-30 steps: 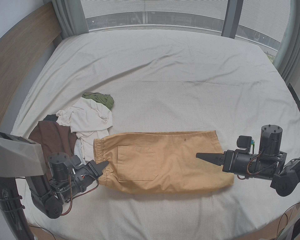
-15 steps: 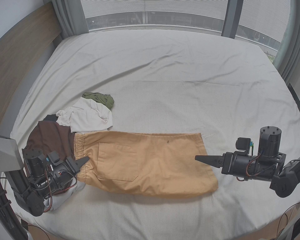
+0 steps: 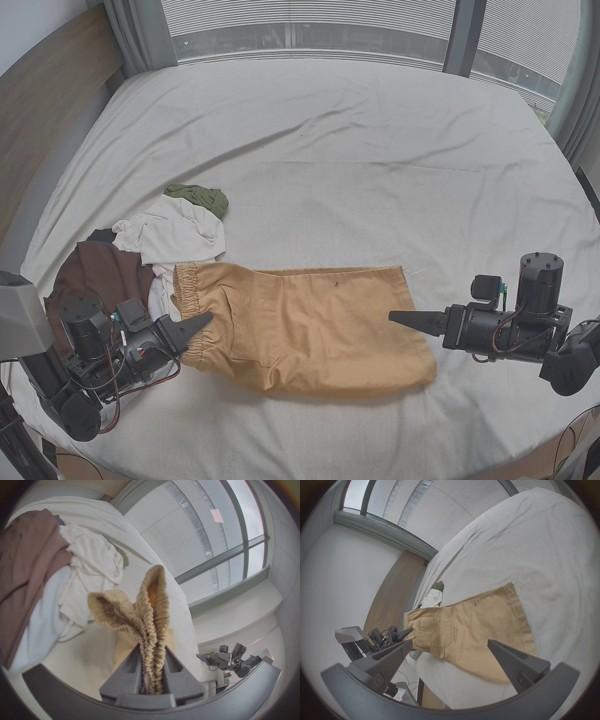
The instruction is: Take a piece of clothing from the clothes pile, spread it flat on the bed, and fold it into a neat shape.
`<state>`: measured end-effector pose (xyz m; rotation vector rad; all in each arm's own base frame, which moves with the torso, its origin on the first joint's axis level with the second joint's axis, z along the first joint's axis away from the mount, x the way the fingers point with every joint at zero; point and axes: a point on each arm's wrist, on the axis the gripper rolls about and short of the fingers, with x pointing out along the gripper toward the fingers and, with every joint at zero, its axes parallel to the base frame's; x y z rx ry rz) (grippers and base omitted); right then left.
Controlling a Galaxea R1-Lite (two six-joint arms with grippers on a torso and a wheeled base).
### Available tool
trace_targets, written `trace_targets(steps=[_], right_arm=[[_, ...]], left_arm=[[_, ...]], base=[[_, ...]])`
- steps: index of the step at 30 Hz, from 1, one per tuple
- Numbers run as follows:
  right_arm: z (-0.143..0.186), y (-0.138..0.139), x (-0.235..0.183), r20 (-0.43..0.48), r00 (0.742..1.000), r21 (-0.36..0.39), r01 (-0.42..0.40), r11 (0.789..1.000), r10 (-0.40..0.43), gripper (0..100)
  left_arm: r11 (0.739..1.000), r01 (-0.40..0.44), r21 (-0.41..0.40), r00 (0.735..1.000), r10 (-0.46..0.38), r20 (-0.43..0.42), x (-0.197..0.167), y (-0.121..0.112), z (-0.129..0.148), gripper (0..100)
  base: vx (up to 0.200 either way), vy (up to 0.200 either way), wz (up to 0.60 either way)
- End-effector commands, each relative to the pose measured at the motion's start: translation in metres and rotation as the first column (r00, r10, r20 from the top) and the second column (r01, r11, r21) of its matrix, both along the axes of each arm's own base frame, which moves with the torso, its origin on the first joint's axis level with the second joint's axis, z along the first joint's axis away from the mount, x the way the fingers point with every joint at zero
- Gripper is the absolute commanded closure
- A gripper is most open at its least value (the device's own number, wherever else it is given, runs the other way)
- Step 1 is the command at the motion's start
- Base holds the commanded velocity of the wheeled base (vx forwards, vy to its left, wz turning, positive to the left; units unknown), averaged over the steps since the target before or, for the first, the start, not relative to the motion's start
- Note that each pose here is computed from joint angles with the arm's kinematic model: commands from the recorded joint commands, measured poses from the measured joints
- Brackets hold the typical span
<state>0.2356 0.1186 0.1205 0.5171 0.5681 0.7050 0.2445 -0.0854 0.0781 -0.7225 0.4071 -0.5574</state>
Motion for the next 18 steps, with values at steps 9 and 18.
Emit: trace_targets(steps=[9,18], right_arm=[[0.008,0.000,0.001,0.069,0.998,0.037,0.000,0.999,-0.002,0],[0.018,-0.001,0.004,0.139,0.990,0.095,0.011,0.995,-0.024,0]], left_arm=[[0.985,0.168,-0.026,0.983,-0.166,0.074,0.000,-0.051,0.010,100],[0.966,0.248,-0.076,0.966,-0.241,0.092,0.007,-0.084,0.012,100]], base=[[0.000,0.000,0.00],[0.000,0.000,0.00]])
